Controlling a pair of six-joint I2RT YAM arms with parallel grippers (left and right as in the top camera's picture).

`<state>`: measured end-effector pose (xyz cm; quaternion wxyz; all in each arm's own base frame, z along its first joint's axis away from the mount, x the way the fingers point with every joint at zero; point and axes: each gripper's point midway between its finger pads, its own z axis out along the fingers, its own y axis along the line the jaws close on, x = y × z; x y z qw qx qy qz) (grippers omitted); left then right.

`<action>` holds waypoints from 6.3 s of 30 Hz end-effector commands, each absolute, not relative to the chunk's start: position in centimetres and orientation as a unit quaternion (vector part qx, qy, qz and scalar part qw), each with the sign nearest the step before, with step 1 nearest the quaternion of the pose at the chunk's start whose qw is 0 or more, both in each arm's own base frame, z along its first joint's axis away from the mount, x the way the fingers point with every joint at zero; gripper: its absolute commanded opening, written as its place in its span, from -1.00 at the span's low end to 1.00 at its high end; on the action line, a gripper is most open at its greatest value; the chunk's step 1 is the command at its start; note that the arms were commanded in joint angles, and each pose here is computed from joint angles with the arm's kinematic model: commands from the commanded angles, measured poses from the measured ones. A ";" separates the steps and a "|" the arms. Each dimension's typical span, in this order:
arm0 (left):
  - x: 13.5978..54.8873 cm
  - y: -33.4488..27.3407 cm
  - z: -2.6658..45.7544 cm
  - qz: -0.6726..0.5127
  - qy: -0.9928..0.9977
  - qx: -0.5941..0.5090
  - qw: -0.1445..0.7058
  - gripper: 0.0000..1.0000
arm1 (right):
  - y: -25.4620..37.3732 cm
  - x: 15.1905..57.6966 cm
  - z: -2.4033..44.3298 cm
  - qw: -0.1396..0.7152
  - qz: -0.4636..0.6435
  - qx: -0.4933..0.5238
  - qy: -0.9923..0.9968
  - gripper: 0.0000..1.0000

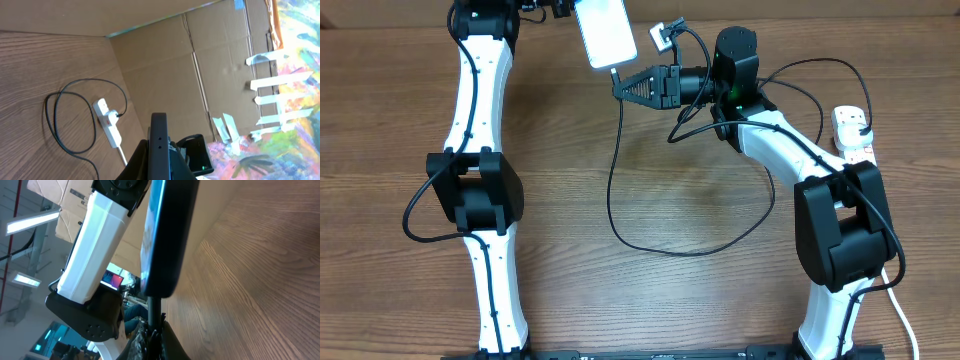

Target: Plug charger to phone and switch on socket

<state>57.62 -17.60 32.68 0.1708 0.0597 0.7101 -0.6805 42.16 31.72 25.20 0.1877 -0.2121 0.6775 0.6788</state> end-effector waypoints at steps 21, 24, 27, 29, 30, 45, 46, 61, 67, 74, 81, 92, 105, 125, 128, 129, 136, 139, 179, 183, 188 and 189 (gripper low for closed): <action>56.6 -17.8 33.9 -0.679 0.701 0.110 0.190 -0.92 | 31.2 42.9 25.8 0.209 0.676 -0.220 0.672 -0.92; 56.6 -17.8 33.9 -0.678 0.701 0.113 0.192 -0.92 | 31.2 43.0 25.8 0.210 0.675 -0.219 0.672 -0.92; 56.6 -17.8 33.9 -0.678 0.701 0.113 0.191 -0.92 | 31.2 43.0 25.8 0.210 0.675 -0.219 0.672 -0.92; 56.6 -17.8 33.9 -0.679 0.701 0.111 0.189 -0.92 | 31.2 43.0 25.8 0.210 0.675 -0.219 0.672 -0.92; 56.6 -17.8 33.9 -0.680 0.702 0.107 0.186 -0.92 | 31.2 43.0 25.8 0.210 0.675 -0.218 0.672 -0.92; 56.7 -17.8 33.8 -0.686 0.706 0.076 0.161 -0.92 | 31.2 43.0 25.8 0.210 0.675 -0.218 0.673 -0.92; 56.7 -17.8 33.8 -0.685 0.706 0.078 0.163 -0.92 | 31.2 43.0 25.8 0.210 0.675 -0.218 0.673 -0.92; 56.7 -17.8 33.8 -0.681 0.704 0.093 0.178 -0.92 | 31.2 43.0 25.8 0.210 0.675 -0.218 0.673 -0.92; 56.7 -17.8 33.8 -0.681 0.704 0.093 0.177 -0.92 | 31.2 43.0 25.8 0.210 0.675 -0.218 0.673 -0.92; 56.7 -17.9 33.8 -0.680 0.703 0.099 0.183 -0.92 | 31.2 43.0 25.8 0.210 0.675 -0.218 0.673 -0.92; 56.7 -18.0 33.8 -0.680 0.703 0.102 0.184 -0.91 | 31.2 43.0 25.8 0.209 0.675 -0.218 0.673 -0.92; 56.5 -19.2 33.5 -0.682 0.706 0.093 0.169 -0.91 | 31.2 43.0 25.7 0.207 0.675 -0.216 0.674 -0.92; 56.1 -19.3 33.5 -0.682 0.703 0.107 0.169 -0.92 | 31.2 43.0 25.6 0.205 0.675 -0.214 0.676 -0.92; 55.0 -19.3 33.6 -0.688 0.695 0.140 0.155 -0.92 | 31.2 43.4 25.0 0.207 0.669 -0.204 0.684 -0.92; 55.0 -19.3 33.6 -0.688 0.695 0.140 0.156 -0.91 | 31.2 43.4 25.0 0.207 0.669 -0.204 0.684 -0.92; 55.0 -19.3 33.6 -0.688 0.695 0.140 0.156 -0.91 | 31.2 43.4 25.0 0.207 0.669 -0.204 0.684 -0.92; 55.0 -19.2 33.6 -0.686 0.694 0.146 0.162 -0.91 | 31.1 43.5 25.0 0.214 0.667 -0.207 0.683 -0.92; 55.0 -19.2 33.6 -0.686 0.694 0.147 0.163 -0.91 | 30.7 43.7 25.0 0.216 0.666 -0.204 0.684 -0.92; 54.5 -20.9 33.4 -0.681 0.687 0.179 0.178 -0.92 | 30.2 45.1 24.6 0.232 0.656 -0.173 0.697 -0.92; 54.1 -20.9 33.4 -0.684 0.684 0.187 0.171 -0.92 | 30.1 45.2 24.6 0.233 0.655 -0.172 0.697 -0.92; 54.0 -20.8 33.4 -0.685 0.683 0.188 0.170 -0.92 | 30.1 45.2 24.6 0.233 0.656 -0.172 0.697 -0.80; 54.0 -20.8 33.4 -0.685 0.683 0.188 0.170 -0.92 | 30.1 45.2 24.6 0.233 0.656 -0.172 0.697 -0.70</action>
